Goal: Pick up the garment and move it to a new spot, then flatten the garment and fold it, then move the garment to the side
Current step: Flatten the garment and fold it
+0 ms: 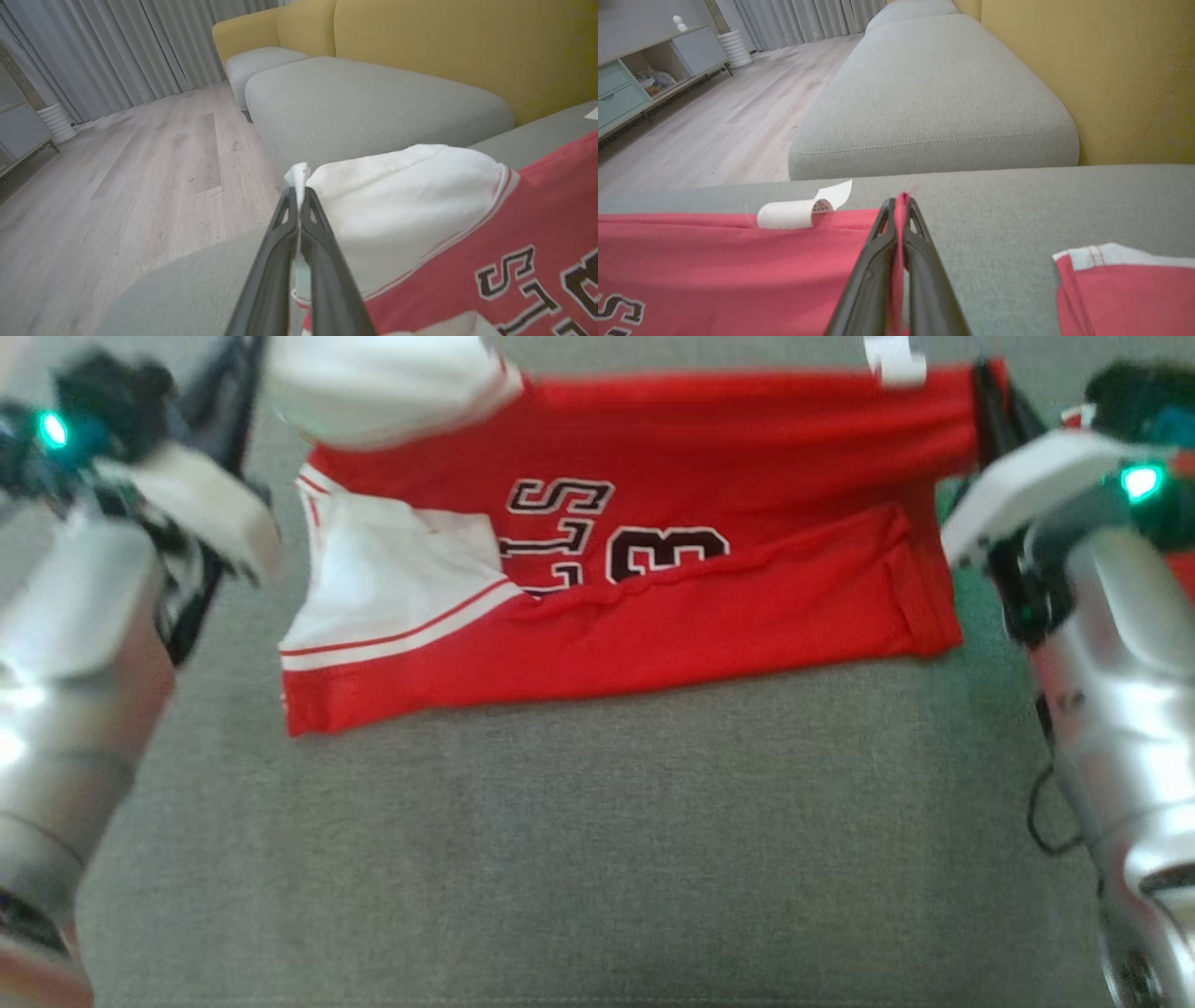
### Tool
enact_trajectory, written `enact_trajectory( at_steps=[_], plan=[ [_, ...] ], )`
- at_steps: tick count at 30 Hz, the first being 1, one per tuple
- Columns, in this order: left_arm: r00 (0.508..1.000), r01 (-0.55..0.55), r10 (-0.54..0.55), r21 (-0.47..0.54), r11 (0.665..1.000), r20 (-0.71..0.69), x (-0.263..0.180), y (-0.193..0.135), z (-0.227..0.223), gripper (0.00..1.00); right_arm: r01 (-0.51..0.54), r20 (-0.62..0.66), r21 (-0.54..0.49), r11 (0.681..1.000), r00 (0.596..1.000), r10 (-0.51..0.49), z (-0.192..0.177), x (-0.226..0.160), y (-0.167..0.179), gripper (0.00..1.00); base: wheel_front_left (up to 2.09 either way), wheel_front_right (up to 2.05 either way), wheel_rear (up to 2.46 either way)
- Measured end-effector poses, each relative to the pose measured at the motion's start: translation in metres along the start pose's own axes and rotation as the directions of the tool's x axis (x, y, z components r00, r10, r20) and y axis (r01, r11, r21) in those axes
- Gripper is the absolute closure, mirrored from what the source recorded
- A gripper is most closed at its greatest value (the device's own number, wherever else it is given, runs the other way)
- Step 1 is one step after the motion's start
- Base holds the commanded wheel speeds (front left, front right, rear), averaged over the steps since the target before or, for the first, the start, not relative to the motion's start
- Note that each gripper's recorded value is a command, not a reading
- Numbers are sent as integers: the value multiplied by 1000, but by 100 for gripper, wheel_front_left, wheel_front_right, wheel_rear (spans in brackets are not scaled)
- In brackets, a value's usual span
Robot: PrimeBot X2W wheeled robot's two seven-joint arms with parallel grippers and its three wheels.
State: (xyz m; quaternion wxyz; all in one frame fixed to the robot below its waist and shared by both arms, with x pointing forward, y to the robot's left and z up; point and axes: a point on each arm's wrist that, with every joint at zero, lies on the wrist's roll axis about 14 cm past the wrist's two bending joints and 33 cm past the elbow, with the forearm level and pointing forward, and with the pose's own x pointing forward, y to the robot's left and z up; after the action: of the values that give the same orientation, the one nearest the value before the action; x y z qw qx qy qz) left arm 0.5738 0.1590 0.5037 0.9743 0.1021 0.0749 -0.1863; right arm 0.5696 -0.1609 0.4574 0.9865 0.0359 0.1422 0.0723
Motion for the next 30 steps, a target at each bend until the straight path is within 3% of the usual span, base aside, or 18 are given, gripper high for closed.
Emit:
enact_trajectory(
  at_steps=[8, 18, 30],
  plan=[
    [995, 13, -13, -4, 1000, -100, -52, -12, -32, 100, -56, -118, 5, 998, 991, 56, -29, -31, 11, 100, 0, 0, 0],
    [960, 94, -97, -22, 995, -263, -112, -46, -87, 100, -112, -312, -35, 993, 945, 96, -64, -69, 7, 100, 0, 0, 0],
    [939, 149, -142, 1, 989, -314, -118, -62, -109, 100, -171, -467, -40, 984, 874, 133, -88, -87, 4, 100, 0, 0, 0]
  ],
)
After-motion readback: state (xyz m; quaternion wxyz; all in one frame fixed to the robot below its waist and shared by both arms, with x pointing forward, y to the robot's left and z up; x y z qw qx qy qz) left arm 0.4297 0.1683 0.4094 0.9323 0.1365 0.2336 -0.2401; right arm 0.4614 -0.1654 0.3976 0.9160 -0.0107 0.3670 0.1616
